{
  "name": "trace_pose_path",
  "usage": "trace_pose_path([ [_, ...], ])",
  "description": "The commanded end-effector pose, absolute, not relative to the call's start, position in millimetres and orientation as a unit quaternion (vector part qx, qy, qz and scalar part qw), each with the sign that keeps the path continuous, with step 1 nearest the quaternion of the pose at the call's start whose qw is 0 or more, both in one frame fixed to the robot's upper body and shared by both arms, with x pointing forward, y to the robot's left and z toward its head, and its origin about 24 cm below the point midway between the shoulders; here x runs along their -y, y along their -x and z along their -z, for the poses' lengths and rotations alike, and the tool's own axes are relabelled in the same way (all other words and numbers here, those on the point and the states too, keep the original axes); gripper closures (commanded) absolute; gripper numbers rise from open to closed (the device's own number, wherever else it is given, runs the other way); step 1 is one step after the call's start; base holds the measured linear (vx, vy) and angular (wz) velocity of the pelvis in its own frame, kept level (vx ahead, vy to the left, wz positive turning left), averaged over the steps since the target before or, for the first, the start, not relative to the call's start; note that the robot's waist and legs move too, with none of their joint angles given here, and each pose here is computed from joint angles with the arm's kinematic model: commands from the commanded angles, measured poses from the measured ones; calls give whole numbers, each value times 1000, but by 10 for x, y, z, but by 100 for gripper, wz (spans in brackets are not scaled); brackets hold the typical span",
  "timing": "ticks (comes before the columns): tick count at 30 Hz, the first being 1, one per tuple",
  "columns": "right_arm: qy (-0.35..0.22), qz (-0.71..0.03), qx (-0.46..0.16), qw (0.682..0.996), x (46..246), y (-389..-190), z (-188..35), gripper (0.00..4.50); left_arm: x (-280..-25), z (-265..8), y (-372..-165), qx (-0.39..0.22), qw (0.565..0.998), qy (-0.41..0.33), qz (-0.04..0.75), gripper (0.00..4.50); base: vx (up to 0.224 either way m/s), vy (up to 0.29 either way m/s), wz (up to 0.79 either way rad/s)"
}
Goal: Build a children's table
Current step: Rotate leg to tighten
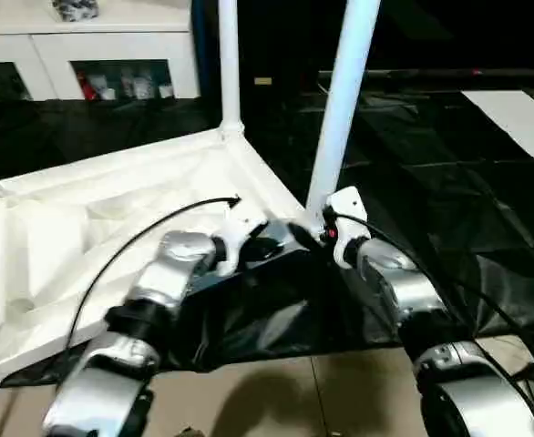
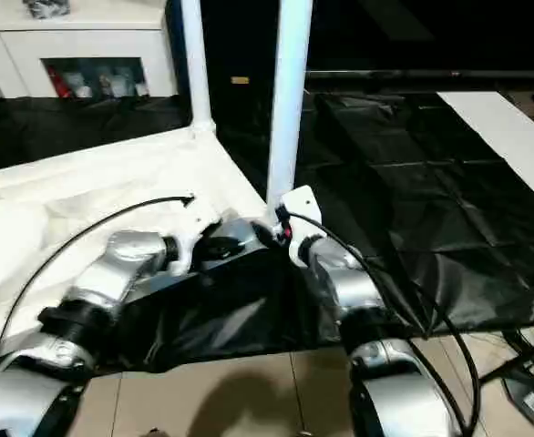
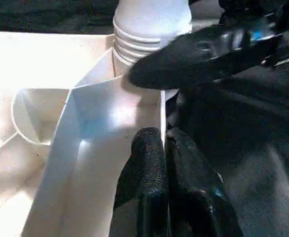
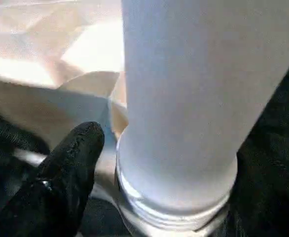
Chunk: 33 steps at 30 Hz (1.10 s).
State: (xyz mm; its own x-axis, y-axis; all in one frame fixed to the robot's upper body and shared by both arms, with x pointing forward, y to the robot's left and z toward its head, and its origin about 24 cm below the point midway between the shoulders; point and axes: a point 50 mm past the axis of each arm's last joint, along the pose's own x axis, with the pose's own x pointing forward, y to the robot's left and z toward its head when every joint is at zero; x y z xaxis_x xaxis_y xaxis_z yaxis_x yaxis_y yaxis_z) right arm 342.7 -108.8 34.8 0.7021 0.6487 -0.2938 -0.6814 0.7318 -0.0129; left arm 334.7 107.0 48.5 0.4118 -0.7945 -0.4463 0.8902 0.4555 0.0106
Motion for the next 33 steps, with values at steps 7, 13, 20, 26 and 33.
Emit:
trace_pose_path([
  [7, 116, -553, -119, 816, 992, -3185, -360, 65, -1052, -627, -3233, -143, 767, -119, 615, 450, 0, 0, 0],
  [13, 120, -619, -121, 767, 1117, -3088, -414, 65, -1164, -640, -3178, -156, 734, -114, 651, 450, 0, 0, 0],
  [20, 114, -690, -146, 700, 1188, -2938, -447, 107, -1265, -676, -3153, -169, 707, -103, 679, 450, 0, 0, 0],
  [26, 110, -702, -158, 685, 1176, -2888, -428, 163, -1299, -662, -3152, -174, 706, -110, 677, 450, 0, 0, 0],
  [33, 104, -663, -158, 724, 1088, -2923, -357, 178, -1170, -643, -3292, -156, 772, -118, 605, 450, 0, 0, 0],
])
